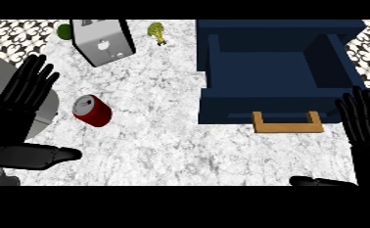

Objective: Pick up the can, place it into the drawer and close the drawer

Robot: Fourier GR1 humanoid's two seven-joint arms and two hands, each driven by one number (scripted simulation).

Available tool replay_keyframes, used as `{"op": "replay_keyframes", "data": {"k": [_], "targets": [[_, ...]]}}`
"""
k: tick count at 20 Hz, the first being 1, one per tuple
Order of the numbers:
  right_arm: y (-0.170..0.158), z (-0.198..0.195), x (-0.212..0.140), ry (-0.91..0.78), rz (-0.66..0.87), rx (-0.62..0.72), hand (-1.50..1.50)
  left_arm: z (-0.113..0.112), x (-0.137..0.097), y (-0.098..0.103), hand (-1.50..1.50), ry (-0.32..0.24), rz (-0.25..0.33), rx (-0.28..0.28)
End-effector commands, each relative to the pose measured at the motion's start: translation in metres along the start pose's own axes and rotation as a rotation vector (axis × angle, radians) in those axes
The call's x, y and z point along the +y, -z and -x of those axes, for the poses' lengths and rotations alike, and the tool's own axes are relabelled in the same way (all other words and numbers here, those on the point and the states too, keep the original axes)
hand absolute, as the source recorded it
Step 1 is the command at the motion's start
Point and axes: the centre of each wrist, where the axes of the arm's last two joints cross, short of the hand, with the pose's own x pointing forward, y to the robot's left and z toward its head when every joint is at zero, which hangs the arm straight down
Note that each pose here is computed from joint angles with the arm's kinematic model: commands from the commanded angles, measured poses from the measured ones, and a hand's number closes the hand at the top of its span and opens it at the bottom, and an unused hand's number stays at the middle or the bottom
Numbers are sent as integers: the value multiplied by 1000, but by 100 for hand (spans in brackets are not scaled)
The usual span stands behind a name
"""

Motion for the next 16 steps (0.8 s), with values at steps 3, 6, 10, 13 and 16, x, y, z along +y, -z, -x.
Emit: {"op": "replay_keyframes", "data": {"k": [3, 6, 10, 13, 16], "targets": [[-11, 19, -10, -13, -8, -1, -150, 14, 13, 21, -150, 11, -15, 13], [7, -7, -10, -9, 8, 8, -150, 18, 15, 7, -150, 10, -21, 29], [0, 13, -14, -6, 14, -7, -150, 40, -3, 30, -150, 24, -20, 31], [-8, 21, -32, -8, 13, -1, -150, 59, 1, 18, -150, 0, -16, 52], [-7, 13, -21, -4, -16, 8, -150, 61, 7, 25, -150, -7, -37, 55]]}}
